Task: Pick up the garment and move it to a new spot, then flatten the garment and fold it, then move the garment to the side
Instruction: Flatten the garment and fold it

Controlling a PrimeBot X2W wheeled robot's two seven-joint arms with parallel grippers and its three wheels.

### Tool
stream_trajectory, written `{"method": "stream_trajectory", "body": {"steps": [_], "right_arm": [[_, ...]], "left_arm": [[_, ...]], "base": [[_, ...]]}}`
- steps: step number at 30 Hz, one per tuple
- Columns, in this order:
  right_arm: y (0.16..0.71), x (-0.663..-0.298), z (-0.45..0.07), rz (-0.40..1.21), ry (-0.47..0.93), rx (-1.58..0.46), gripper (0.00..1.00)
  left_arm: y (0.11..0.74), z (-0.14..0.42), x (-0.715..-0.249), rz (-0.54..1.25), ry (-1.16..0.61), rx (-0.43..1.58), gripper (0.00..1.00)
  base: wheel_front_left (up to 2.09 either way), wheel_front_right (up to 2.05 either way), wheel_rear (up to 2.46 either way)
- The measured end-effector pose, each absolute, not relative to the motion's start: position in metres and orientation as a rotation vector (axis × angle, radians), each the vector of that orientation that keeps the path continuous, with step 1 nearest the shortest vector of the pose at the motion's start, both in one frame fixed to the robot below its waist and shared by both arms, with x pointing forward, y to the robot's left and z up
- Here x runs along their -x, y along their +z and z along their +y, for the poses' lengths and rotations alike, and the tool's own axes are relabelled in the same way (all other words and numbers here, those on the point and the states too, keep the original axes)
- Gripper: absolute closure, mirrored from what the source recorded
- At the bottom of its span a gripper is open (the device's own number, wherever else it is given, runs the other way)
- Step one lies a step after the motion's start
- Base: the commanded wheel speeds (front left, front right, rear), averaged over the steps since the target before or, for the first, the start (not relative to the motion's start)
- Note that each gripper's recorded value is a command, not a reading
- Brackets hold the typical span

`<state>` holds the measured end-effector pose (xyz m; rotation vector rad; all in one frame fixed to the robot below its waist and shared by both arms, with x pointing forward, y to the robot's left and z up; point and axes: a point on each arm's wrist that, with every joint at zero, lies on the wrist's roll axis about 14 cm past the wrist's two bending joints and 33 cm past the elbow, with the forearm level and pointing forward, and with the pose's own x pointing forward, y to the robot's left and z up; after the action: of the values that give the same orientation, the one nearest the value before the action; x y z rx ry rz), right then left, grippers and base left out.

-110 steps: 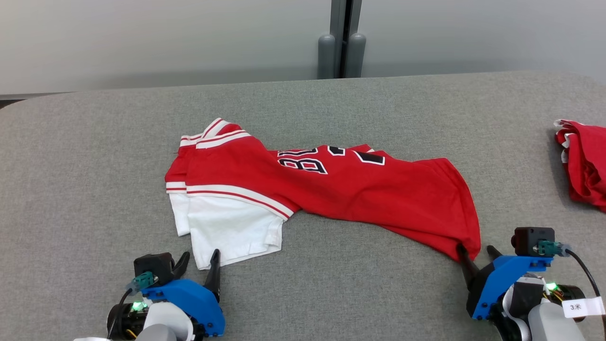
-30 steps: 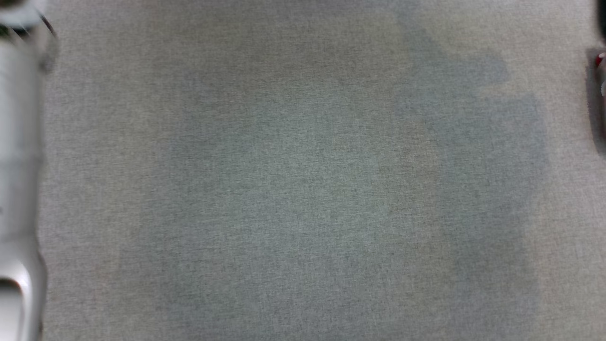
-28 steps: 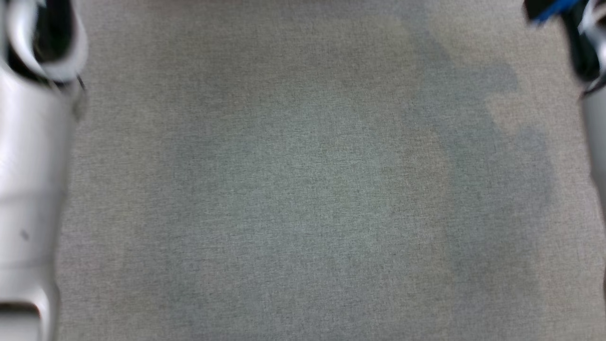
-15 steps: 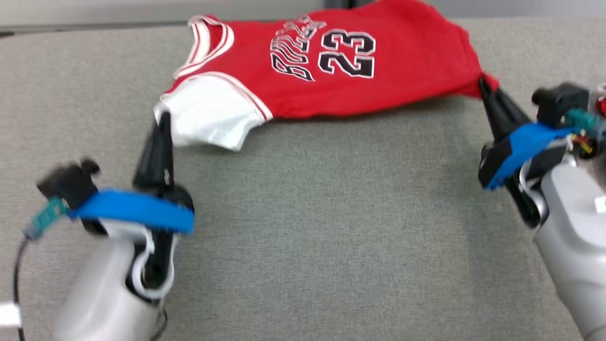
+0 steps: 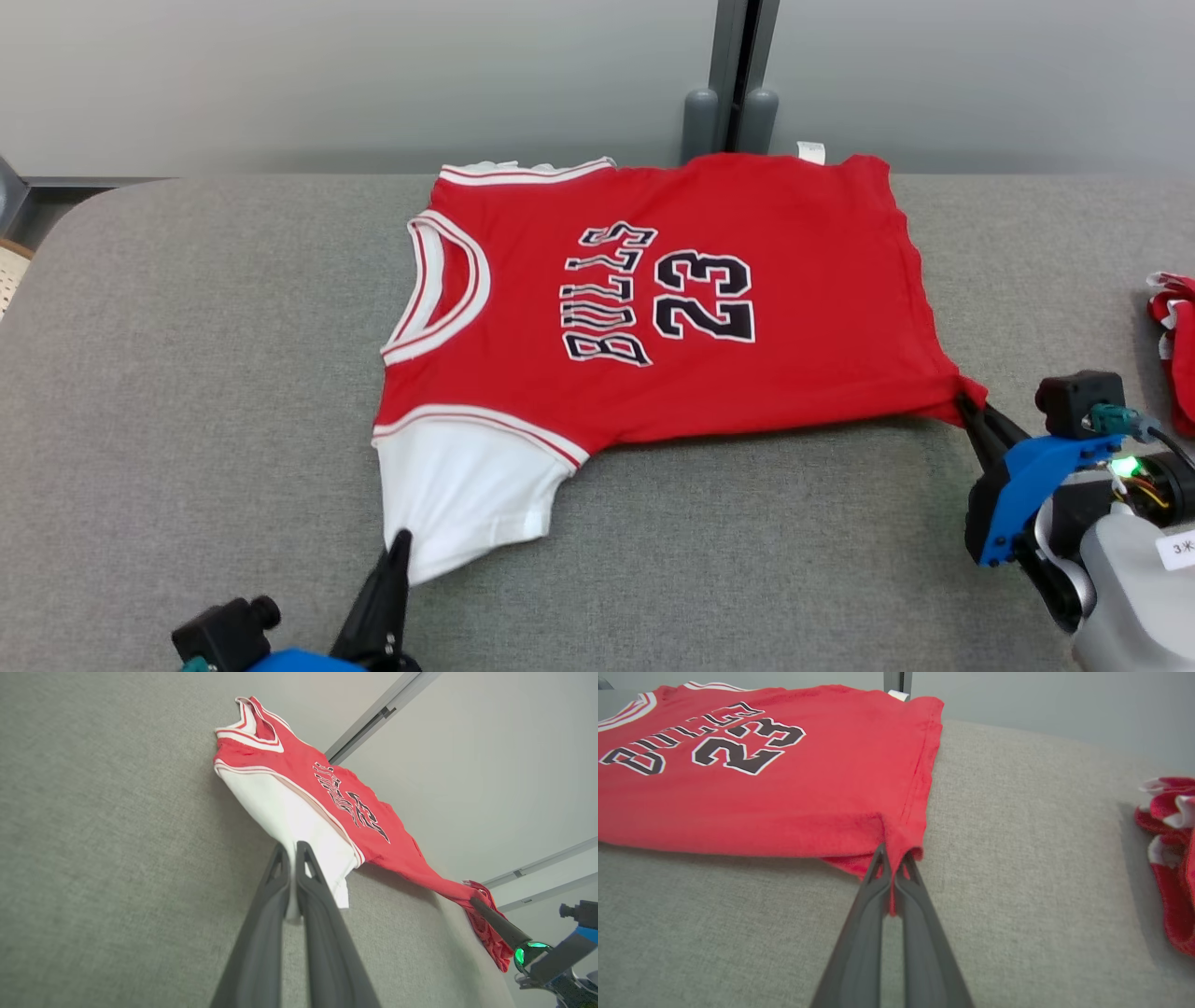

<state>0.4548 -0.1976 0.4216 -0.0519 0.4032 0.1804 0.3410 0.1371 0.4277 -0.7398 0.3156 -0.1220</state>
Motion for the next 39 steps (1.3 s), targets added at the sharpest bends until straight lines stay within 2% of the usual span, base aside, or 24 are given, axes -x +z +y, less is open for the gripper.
{"method": "stream_trajectory", "body": {"steps": [6,10,14,19,28,32,39], "right_arm": [[0.400,-0.419,-0.198,0.538,0.162,-0.001,1.00],[0.387,-0.391,-0.198,0.643,0.153,-0.033,1.00],[0.398,-0.374,-0.202,0.659,0.128,-0.038,1.00],[0.417,-0.368,-0.200,0.644,0.110,-0.044,1.00],[0.440,-0.390,-0.184,0.597,0.153,-0.039,1.00],[0.448,-0.406,-0.182,0.577,0.169,-0.043,1.00],[0.446,-0.420,-0.181,0.604,0.190,-0.063,1.00]], "left_arm": [[0.414,0.124,-0.284,0.512,-0.160,0.751,1.00],[0.418,0.127,-0.268,0.566,-0.168,0.747,1.00],[0.427,0.125,-0.264,0.572,-0.177,0.770,1.00],[0.456,0.118,-0.285,0.472,-0.219,0.847,1.00],[0.495,0.094,-0.353,0.355,-0.356,0.910,1.00],[0.495,0.085,-0.377,0.426,-0.381,1.019,1.00],[0.486,0.096,-0.418,0.516,-0.330,1.053,1.00]], "base": [[0.00,0.00,0.00],[0.00,0.00,0.00],[0.00,0.00,0.00],[0.00,0.00,0.00],[0.00,0.00,0.00],[0.00,0.00,0.00],[0.00,0.00,0.00]]}}
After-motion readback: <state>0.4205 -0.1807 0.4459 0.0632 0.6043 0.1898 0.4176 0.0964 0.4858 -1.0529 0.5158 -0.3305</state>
